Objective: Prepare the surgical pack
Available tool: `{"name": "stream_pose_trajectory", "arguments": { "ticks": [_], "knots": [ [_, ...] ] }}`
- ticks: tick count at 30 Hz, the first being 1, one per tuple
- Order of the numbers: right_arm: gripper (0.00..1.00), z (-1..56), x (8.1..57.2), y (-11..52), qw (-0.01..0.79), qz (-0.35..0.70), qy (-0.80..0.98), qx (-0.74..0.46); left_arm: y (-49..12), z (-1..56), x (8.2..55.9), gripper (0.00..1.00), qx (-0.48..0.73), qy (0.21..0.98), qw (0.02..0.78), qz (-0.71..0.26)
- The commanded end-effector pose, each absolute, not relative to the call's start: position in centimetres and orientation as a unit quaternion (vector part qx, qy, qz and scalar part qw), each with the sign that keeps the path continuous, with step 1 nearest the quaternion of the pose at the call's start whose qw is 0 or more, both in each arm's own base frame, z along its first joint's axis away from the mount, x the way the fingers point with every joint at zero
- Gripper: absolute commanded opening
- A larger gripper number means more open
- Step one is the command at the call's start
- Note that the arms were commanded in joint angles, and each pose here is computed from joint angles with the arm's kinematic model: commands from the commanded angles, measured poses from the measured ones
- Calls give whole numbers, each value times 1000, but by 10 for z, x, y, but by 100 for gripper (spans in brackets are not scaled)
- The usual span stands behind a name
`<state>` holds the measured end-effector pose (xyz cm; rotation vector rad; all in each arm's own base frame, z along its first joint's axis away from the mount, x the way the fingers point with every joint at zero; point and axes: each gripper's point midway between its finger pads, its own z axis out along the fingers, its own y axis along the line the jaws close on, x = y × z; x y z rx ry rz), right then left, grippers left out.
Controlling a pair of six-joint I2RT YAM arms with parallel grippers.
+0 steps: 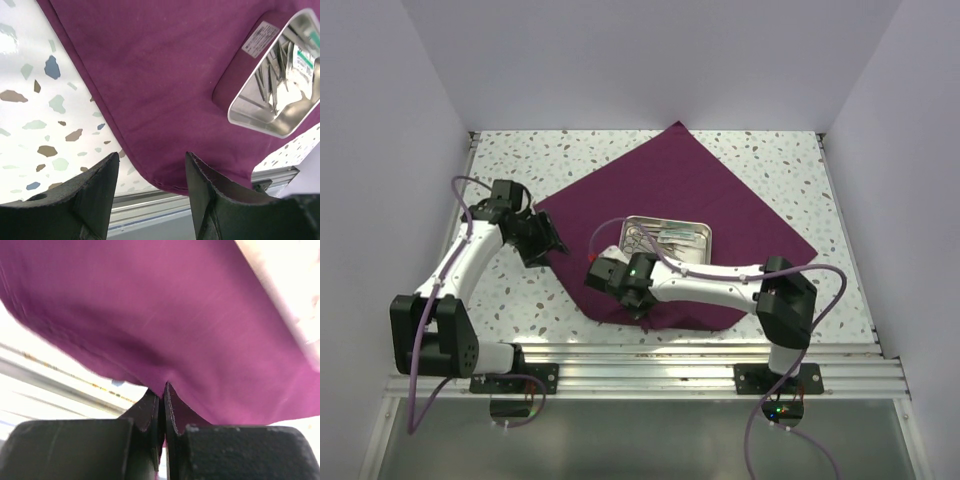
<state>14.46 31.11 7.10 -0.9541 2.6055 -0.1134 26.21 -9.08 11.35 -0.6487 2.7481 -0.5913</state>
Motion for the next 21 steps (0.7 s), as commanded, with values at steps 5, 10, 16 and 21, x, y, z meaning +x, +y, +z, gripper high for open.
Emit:
{"name": "stream_pose_trajectory", "arguments": {
  "ticks": [5, 10, 16, 21],
  "knots": [
    [0, 129, 230, 318, 253, -52, 912, -317, -77, 132, 299, 59, -226, 940, 162, -196],
    [0, 153, 276, 310, 273, -56, 918, -283, -72, 137, 311, 59, -217, 943, 163, -194],
    [0, 160, 302, 303, 271, -56, 925, -258, -65, 135, 319, 59, -222, 941, 162, -199],
    [0, 159, 317, 298, 272, -54, 930, -243, -66, 124, 319, 59, -220, 943, 150, -197]
  ]
}}
